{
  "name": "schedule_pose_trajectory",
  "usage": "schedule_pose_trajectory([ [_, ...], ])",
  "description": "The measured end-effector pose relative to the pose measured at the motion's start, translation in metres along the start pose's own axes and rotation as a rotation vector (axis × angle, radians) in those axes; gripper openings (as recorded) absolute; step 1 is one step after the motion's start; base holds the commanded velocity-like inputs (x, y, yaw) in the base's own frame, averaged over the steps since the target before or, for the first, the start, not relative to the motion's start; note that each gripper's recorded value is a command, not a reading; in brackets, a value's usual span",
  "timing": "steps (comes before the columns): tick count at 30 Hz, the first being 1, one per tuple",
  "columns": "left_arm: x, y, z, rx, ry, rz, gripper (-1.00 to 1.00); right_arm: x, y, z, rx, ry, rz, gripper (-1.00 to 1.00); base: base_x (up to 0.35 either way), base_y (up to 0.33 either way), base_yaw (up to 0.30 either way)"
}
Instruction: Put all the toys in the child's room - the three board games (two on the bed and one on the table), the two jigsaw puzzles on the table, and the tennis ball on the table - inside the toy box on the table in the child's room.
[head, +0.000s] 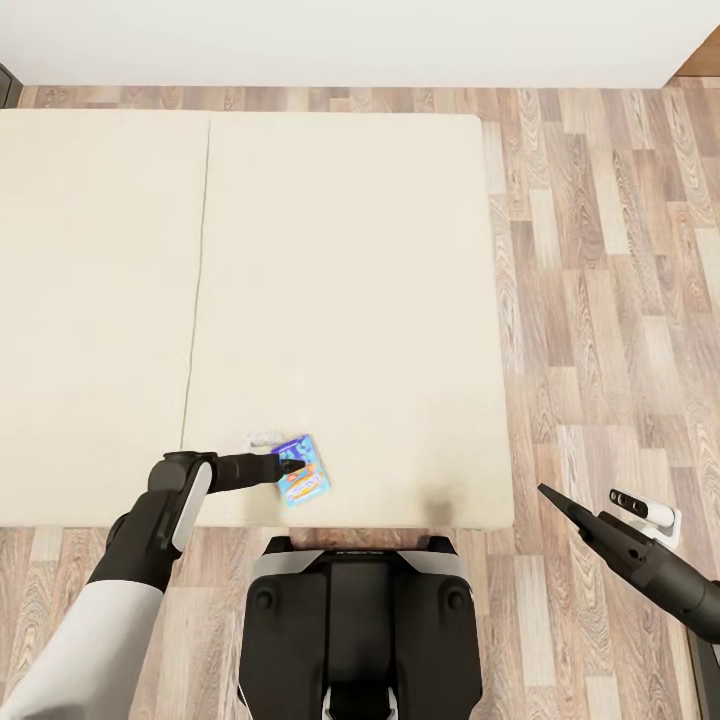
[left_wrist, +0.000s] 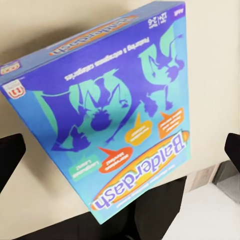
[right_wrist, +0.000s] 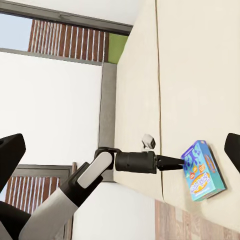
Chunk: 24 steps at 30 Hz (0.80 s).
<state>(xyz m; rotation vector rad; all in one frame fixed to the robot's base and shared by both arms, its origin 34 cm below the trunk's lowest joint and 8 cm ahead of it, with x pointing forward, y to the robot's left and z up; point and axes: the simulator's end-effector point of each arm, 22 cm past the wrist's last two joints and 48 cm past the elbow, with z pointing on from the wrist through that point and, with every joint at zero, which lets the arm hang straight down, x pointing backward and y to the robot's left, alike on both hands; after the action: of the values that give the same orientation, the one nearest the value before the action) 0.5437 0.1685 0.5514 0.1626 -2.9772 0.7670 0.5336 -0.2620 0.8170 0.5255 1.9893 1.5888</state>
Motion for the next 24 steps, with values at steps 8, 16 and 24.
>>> schedule_pose_trajectory([
  [8,-0.014,0.0,-0.001,-0.001,-0.058,0.03,1.0,-0.002,0.0,-0.002,0.004,-0.004,-0.002,1.0,0.0,0.0,0.0],
  [16,-0.029,0.003,-0.002,-0.017,-0.126,0.068,1.0,-0.004,-0.001,-0.003,0.008,-0.01,-0.004,1.0,0.0,0.0,0.0],
  [24,-0.013,0.013,0.01,-0.028,-0.106,0.056,1.0,-0.004,-0.001,-0.004,0.008,-0.011,-0.004,1.0,0.0,0.0,0.0],
])
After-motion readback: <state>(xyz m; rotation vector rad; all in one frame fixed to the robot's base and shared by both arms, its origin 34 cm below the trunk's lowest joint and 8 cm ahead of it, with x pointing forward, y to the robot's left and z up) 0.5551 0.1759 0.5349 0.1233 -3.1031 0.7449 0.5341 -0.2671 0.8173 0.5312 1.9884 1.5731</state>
